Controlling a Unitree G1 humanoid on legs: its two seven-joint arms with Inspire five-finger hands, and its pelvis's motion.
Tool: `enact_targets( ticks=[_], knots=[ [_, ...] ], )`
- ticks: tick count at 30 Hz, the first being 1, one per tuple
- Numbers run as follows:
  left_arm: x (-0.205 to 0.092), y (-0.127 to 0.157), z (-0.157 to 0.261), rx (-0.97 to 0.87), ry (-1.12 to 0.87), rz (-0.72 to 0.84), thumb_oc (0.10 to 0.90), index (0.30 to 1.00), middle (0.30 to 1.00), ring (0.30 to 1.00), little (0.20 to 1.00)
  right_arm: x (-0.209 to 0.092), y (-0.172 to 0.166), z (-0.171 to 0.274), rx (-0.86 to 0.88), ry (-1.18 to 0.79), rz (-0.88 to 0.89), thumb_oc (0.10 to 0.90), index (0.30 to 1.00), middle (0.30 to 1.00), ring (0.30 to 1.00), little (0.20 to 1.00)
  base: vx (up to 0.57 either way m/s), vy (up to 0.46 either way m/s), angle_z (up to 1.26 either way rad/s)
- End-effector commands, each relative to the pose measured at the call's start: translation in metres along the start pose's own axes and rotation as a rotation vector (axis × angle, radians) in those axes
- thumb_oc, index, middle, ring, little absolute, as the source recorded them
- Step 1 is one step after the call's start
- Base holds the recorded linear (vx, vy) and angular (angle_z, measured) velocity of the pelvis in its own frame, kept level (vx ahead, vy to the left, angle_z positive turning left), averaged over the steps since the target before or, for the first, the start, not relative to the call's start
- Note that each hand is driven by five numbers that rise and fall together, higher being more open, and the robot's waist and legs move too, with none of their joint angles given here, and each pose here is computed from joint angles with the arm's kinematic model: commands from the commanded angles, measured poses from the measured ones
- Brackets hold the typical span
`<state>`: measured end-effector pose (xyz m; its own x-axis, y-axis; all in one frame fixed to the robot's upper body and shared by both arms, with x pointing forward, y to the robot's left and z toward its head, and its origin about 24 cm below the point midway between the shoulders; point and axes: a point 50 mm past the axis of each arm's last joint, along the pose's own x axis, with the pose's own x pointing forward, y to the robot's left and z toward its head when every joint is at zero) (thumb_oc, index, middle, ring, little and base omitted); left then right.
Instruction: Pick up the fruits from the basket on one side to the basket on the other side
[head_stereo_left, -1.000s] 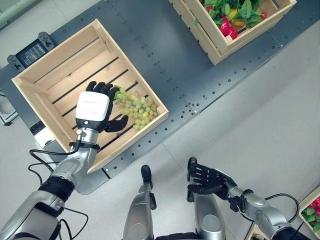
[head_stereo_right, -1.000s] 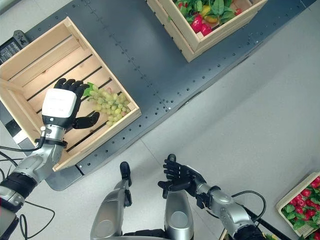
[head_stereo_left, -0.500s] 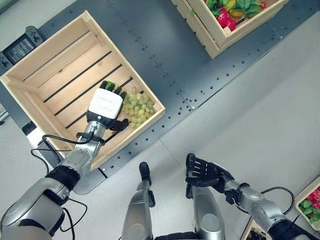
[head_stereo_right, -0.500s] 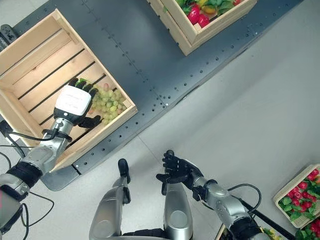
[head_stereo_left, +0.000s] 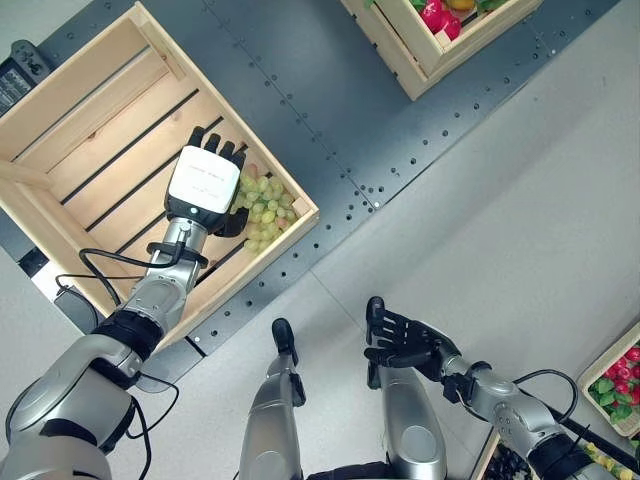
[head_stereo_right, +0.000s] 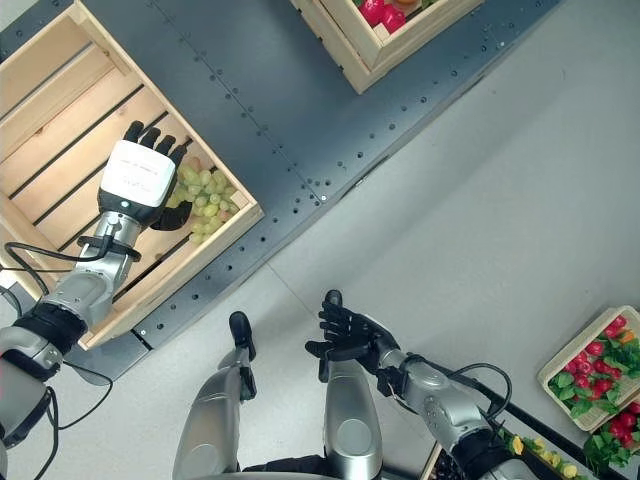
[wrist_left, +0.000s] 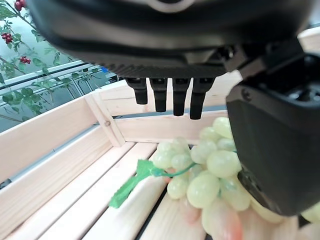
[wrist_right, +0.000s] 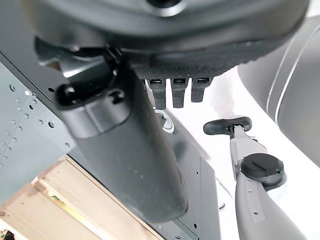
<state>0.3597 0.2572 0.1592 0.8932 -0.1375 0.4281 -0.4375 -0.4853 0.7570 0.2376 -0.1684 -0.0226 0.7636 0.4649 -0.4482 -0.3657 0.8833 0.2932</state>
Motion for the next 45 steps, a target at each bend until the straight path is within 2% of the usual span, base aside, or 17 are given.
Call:
enact_targets(
  ticks=[1,11,21,35,40,45],
  knots=[
    [0.031,0.029,-0.024,0.077,0.068,0.098,0.8,0.9,0.9,0.9,0.9,0.001,0.013,0.009,0.041,-0.065,0.06,0.8,0.9,0.9,0.9,0.9,0.0,0.0,0.0],
    [0.044,0.025,-0.007,0.133,-0.016,-0.08,0.8,0.9,0.9,0.9,0.9,0.011,0.019,0.022,0.04,-0.087,0.063,0.8,0.9,0.9,0.9,0.9,-0.01,-0.002,-0.02],
    [0.048,0.021,0.004,0.034,-0.117,-0.255,0.8,0.9,0.9,0.9,0.9,0.015,0.022,0.028,0.022,-0.092,0.069,0.8,0.9,0.9,0.9,0.9,0.0,0.0,0.0],
    [0.046,0.039,-0.001,-0.104,-0.196,-0.297,0.8,0.9,0.9,0.9,0.9,0.004,0.017,0.026,0.011,-0.096,0.053,0.8,0.9,0.9,0.9,0.9,0.0,0.0,0.0],
    [0.041,0.043,-0.007,-0.06,-0.199,-0.325,0.8,0.9,0.9,0.9,0.9,-0.002,0.015,0.025,0.011,-0.095,0.045,0.8,0.9,0.9,0.9,0.9,0.0,0.0,0.0],
    [0.041,0.05,-0.022,0.013,-0.099,-0.321,0.8,0.9,0.9,0.9,0.9,-0.006,0.013,0.024,0.013,-0.093,0.041,0.8,0.9,0.9,0.9,0.9,0.0,0.0,0.0]
  ],
)
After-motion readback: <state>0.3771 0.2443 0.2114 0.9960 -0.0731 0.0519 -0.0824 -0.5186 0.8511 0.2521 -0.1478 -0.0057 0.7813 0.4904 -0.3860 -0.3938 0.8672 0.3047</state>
